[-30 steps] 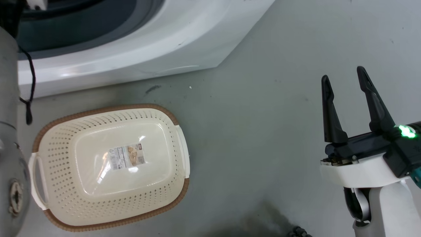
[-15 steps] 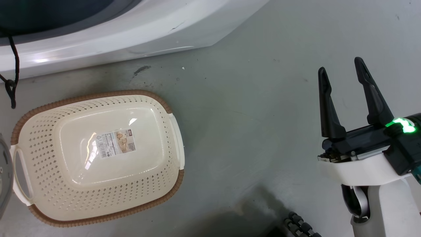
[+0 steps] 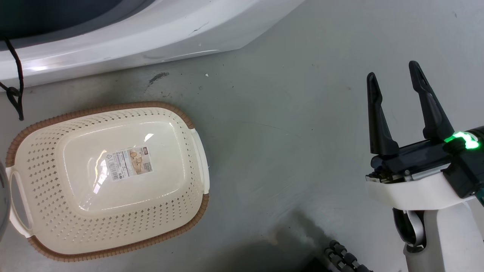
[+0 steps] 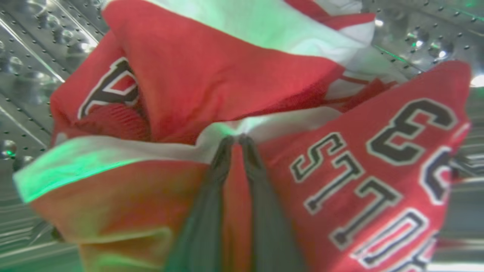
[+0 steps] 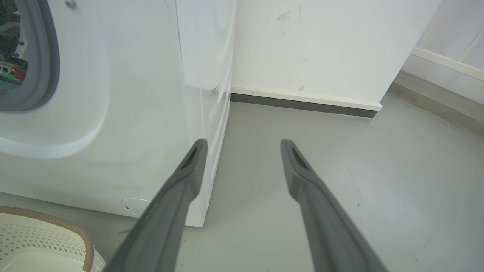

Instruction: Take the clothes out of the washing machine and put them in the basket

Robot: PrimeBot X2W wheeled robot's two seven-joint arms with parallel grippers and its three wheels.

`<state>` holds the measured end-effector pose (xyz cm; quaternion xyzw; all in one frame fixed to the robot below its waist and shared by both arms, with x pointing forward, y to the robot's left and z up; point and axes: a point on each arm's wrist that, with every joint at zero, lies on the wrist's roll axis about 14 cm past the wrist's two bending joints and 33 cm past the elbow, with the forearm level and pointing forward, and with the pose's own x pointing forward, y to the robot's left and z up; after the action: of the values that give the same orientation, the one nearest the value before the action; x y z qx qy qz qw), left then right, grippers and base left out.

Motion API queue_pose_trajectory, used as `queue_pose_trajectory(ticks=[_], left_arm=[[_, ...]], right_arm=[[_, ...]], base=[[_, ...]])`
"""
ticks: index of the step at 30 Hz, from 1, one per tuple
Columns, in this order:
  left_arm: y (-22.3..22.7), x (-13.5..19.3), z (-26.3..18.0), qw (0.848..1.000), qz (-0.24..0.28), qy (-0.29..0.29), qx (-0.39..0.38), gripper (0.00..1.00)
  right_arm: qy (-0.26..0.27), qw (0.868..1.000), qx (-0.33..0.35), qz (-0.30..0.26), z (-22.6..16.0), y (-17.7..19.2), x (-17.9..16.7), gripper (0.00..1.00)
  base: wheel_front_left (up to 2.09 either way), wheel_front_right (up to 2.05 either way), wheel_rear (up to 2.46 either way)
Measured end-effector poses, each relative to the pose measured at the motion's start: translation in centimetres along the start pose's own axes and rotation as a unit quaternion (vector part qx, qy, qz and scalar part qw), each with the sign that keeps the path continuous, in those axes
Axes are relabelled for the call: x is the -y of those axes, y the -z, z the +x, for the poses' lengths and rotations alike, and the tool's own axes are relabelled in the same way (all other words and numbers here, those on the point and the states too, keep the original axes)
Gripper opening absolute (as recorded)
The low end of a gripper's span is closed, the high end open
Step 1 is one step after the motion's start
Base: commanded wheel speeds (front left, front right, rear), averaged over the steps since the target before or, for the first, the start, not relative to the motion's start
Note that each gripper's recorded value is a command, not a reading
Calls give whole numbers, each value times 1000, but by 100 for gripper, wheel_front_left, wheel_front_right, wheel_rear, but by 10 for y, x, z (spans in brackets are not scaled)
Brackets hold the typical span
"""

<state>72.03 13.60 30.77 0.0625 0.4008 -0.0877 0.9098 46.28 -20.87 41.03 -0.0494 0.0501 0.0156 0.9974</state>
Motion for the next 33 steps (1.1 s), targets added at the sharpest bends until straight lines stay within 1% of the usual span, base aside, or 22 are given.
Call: queue_pose_trajectory(ticks=[7, 13, 18, 24, 30, 33], left_arm=[[-20, -4, -9, 999, 0, -3, 53, 0], [-33, 3, -30, 994, 12, 4, 104, 0], [-39, 8, -56, 989, 27, 7, 145, 0], [-40, 31, -95, 981, 36, 30, 186, 0], [-37, 32, -136, 972, 52, 33, 227, 0], [-34, 33, -158, 967, 52, 37, 248, 0]], right_arm=[[0, 1000, 5, 0, -1, -5, 0, 100], [-2, 1000, 26, -1, -4, -23, -1, 100], [-4, 999, 43, -5, -11, -39, -3, 100], [-9, 998, 58, -6, -25, -55, -8, 100], [-20, 997, 79, -9, -38, -74, -17, 100], [-25, 996, 87, -10, -46, -81, -22, 100]], base=[[0, 0, 0], [0, 0, 0], [0, 0, 0], [0, 0, 0], [0, 0, 0], [0, 0, 0]])
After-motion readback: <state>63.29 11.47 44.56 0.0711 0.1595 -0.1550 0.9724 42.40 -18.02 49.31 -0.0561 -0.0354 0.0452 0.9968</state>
